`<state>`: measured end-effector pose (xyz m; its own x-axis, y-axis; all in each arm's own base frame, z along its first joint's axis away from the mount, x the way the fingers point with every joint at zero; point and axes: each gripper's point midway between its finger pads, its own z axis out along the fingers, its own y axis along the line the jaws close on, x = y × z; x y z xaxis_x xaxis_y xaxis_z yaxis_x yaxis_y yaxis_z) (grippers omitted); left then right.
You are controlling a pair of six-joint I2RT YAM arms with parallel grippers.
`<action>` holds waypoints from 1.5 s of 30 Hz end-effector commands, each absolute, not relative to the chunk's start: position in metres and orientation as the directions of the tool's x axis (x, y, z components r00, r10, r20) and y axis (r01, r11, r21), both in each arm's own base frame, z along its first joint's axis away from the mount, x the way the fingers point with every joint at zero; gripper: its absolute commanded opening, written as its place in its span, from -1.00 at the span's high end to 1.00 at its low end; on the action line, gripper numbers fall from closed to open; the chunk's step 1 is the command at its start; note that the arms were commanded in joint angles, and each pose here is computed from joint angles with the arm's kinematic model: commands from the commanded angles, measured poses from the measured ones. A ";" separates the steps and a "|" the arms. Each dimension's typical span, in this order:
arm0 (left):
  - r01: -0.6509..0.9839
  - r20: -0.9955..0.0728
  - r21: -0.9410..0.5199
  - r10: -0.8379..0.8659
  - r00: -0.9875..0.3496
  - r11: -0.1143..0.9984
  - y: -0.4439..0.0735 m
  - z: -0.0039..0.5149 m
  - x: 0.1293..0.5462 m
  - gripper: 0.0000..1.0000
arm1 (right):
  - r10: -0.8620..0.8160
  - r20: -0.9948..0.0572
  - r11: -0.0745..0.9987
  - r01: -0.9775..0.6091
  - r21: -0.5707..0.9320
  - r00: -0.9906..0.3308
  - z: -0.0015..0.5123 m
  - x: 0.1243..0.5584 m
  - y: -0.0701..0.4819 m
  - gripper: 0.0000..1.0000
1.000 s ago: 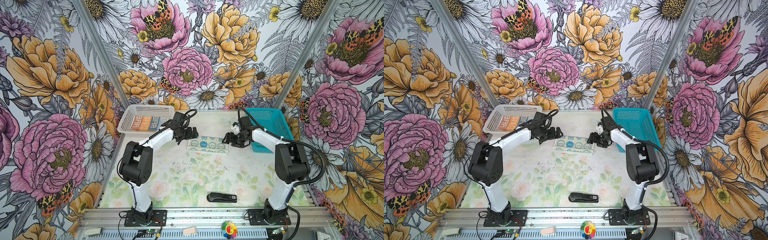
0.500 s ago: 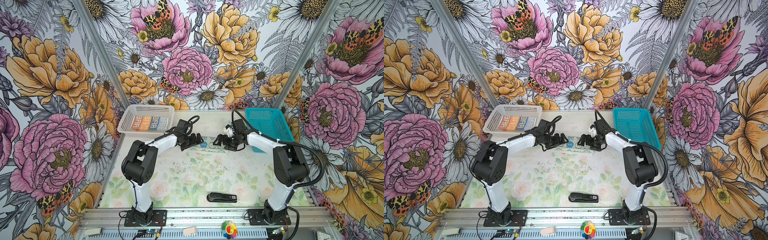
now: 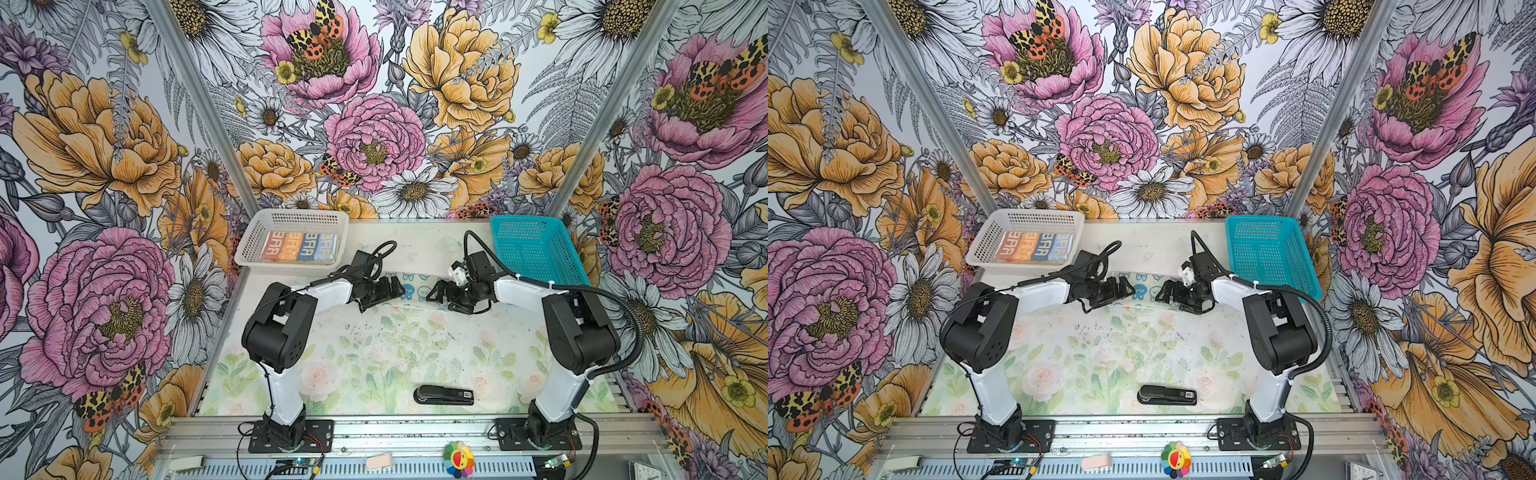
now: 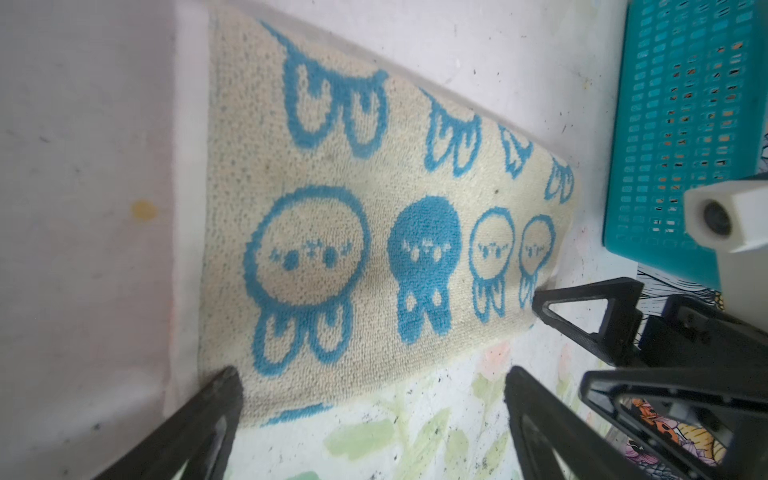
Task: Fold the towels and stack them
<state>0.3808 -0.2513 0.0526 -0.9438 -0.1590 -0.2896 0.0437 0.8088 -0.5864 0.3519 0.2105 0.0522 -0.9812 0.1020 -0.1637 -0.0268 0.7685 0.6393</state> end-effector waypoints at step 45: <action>-0.199 -0.057 -0.861 -0.478 -0.877 0.468 -0.261 0.053 0.379 -0.98 | 0.251 -0.140 0.586 0.035 0.809 -0.958 0.034 0.352 0.238 -0.99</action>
